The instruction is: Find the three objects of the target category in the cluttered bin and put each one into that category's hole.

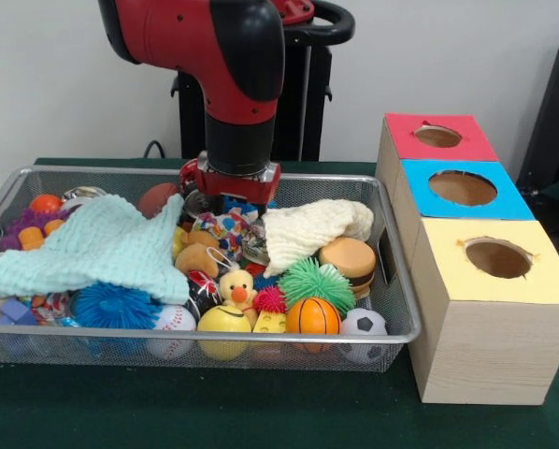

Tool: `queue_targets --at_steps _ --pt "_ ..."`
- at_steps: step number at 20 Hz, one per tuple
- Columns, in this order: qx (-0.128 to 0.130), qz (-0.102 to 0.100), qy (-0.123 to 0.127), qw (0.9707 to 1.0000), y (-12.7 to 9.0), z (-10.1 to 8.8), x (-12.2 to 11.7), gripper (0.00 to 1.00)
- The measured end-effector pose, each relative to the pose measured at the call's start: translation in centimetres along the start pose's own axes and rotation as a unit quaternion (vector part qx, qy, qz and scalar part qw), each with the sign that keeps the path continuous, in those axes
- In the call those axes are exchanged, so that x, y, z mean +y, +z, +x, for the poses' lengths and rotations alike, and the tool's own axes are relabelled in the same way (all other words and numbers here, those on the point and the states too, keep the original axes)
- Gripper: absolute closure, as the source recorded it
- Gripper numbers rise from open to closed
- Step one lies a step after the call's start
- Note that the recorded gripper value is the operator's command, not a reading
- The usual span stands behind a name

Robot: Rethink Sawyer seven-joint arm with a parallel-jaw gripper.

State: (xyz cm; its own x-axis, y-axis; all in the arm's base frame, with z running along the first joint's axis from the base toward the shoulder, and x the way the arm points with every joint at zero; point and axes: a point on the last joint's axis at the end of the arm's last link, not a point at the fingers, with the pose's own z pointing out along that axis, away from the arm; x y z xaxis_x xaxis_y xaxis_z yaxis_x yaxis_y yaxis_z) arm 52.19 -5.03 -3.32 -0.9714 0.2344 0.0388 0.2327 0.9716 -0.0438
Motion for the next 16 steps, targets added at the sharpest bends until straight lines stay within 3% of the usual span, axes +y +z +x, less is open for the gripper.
queue_targets --at_steps 8,9,16 --pt "-0.003 0.000 0.000 1.0000 0.52 -0.11 0.04 0.00" --pt "-0.003 -0.002 0.001 1.0000 0.54 -0.16 0.05 1.00" --pt "-0.004 -0.006 0.003 1.0000 0.51 -0.35 0.07 1.00"
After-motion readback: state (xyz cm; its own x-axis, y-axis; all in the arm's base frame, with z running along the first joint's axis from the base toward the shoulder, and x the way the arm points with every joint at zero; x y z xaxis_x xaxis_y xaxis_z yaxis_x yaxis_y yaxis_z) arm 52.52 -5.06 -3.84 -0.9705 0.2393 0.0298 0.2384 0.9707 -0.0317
